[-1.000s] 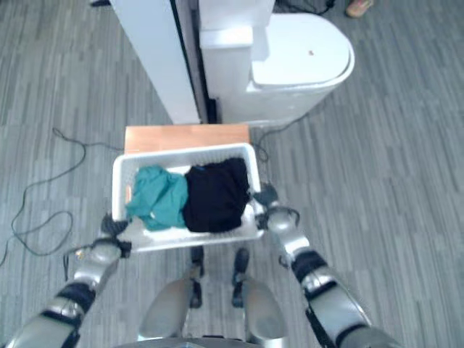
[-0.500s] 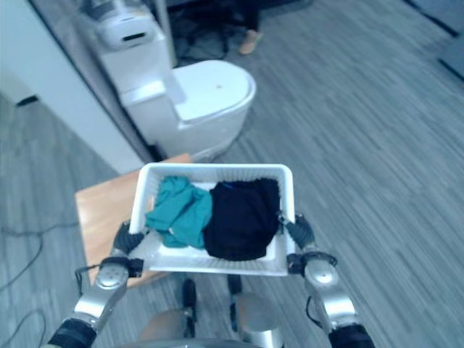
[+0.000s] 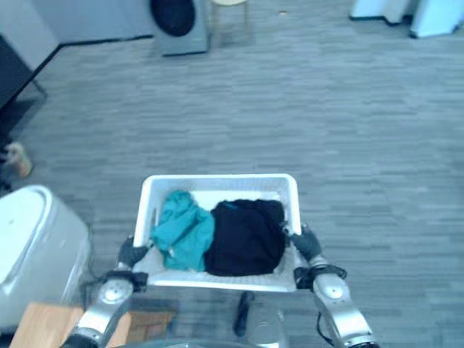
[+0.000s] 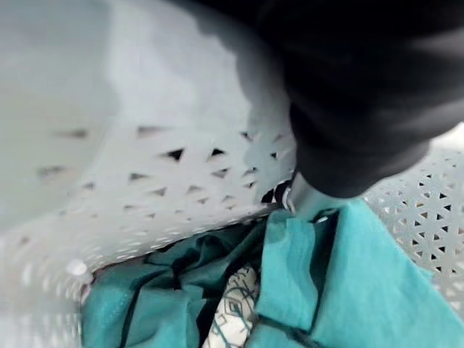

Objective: Grab the laundry basket,head to the washer,open it,put in the laundry and shut it.

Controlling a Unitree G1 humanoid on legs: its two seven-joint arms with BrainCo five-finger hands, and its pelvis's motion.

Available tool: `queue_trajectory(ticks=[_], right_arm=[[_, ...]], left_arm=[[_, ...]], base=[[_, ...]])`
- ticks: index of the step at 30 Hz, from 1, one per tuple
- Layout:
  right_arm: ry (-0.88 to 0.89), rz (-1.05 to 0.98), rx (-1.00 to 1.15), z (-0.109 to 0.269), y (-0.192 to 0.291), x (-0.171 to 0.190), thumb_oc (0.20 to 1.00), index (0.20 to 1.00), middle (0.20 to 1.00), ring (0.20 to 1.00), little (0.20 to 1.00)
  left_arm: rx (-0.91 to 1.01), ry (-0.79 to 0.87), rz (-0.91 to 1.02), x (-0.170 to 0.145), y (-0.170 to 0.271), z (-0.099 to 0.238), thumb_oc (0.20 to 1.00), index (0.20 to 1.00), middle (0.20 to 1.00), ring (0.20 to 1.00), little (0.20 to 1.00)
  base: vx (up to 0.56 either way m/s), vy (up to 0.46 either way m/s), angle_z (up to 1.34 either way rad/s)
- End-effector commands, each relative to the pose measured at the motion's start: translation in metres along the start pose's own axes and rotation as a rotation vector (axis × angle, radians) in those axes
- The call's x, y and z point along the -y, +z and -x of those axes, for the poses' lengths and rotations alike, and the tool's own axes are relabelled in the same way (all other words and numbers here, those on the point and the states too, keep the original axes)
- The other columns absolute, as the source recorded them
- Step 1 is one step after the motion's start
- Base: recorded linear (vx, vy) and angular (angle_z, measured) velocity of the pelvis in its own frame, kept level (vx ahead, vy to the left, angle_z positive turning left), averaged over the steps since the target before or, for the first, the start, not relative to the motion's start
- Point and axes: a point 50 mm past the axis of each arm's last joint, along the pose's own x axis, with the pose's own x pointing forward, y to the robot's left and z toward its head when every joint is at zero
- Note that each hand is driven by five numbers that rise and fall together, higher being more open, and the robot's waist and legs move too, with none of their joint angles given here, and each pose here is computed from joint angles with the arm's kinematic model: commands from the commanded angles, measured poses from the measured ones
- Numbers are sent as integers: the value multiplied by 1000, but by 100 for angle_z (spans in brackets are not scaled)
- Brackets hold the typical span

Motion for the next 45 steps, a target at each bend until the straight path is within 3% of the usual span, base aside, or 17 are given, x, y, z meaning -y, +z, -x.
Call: queue_trajectory(ticks=[1,11,20,36,45], right_arm=[[37,-5,270,-16,54,-4,200,200,200,200,200],[12,-3,231,-17,45,0,200,200,200,200,200],[99,30,191,-13,33,-15,200,200,200,200,200],[-12,-6,76,2,7,15,200,200,200,200,200],[-16,37,30,0,-2,15,200,200,200,200,200]], left_arm=[[228,-7,44,-9,41,0,200,200,200,200,200],[204,34,43,-22,34,7,200,200,200,200,200],[175,33,-18,-31,27,7,200,200,200,200,200],[147,-38,8,-17,20,7,200,200,200,200,200],[116,19,10,-30,11,16,200,200,200,200,200]], base=[[381,-88,-89],[499,24,-42],[565,124,-2],[551,-136,57],[617,-57,-48]])
